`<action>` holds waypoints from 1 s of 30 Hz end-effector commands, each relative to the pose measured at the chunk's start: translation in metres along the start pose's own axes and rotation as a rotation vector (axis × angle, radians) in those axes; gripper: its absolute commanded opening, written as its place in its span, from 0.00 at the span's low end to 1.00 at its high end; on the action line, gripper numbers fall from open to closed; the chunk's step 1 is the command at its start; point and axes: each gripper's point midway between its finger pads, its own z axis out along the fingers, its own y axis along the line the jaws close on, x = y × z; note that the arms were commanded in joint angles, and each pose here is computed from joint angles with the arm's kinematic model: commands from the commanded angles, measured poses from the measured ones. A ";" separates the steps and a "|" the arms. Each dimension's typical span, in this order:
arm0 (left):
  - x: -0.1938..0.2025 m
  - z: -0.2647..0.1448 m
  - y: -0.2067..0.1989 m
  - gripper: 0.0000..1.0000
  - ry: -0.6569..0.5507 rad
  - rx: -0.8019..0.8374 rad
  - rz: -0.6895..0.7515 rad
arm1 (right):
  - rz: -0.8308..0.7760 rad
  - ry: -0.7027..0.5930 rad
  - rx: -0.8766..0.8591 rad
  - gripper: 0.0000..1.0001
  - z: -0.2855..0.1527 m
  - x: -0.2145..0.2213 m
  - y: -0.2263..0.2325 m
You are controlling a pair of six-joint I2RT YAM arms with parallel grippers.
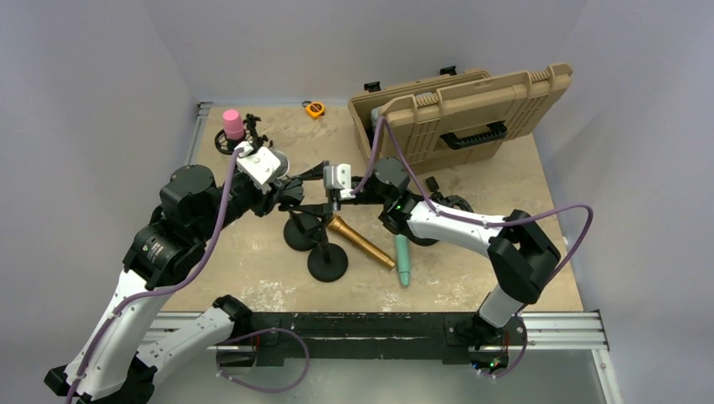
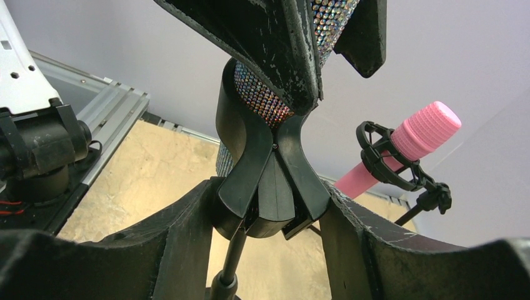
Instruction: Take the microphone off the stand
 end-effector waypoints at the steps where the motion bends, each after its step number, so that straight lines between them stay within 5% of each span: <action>1: -0.016 -0.002 -0.004 0.00 -0.046 0.028 -0.024 | -0.071 -0.087 0.039 0.63 -0.002 -0.038 -0.012; 4: -0.016 -0.002 -0.004 0.00 -0.046 0.026 -0.025 | -0.087 -0.129 0.028 0.74 -0.009 -0.056 -0.007; 14: -0.016 -0.003 -0.004 0.00 -0.046 0.029 -0.026 | -0.073 -0.098 0.012 0.65 -0.008 -0.041 -0.008; 22: -0.016 -0.003 -0.005 0.00 -0.049 0.030 -0.027 | -0.045 -0.028 0.047 0.72 -0.002 -0.016 -0.019; 30: -0.017 -0.003 -0.005 0.00 -0.051 0.035 -0.028 | -0.054 -0.037 0.014 0.54 0.001 -0.016 -0.015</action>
